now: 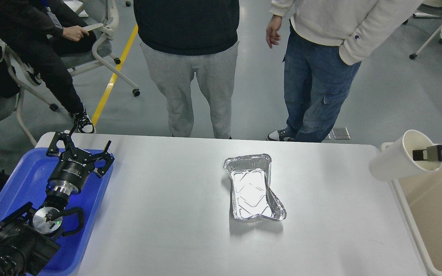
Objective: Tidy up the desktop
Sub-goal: 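Lift the paper cup and carry it over the beige bin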
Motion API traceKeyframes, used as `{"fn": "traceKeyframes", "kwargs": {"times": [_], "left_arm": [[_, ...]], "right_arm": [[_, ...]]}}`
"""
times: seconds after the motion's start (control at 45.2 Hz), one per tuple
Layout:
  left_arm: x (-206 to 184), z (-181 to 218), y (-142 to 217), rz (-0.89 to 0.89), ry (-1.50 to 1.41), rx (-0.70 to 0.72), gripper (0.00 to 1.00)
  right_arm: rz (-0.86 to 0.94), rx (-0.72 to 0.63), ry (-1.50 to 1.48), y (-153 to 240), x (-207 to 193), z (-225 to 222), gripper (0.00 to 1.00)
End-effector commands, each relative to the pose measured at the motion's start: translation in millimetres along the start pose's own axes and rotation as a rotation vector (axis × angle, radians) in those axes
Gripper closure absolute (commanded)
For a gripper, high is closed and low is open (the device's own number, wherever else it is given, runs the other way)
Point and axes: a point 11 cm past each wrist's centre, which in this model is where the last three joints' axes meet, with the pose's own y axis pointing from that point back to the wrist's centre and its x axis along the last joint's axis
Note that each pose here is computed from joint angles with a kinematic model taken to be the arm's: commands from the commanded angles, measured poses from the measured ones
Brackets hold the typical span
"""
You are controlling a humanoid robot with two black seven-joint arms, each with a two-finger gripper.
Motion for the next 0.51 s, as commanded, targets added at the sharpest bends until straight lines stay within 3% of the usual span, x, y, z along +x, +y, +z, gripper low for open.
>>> {"fn": "traceKeyframes", "kwargs": {"times": [0.0,0.486], "left_arm": [[-0.1,-0.1,0.0,0.0,0.001,0.0,0.0],[0.3,-0.1,0.3,0.001,-0.001,0.001,0.0]], "right_arm": [[0.03,0.007,0.03,18.7,19.8,-10.4,1.0],[0.029,0.003,0.026,18.1,19.5,-8.9,1.0]]}}
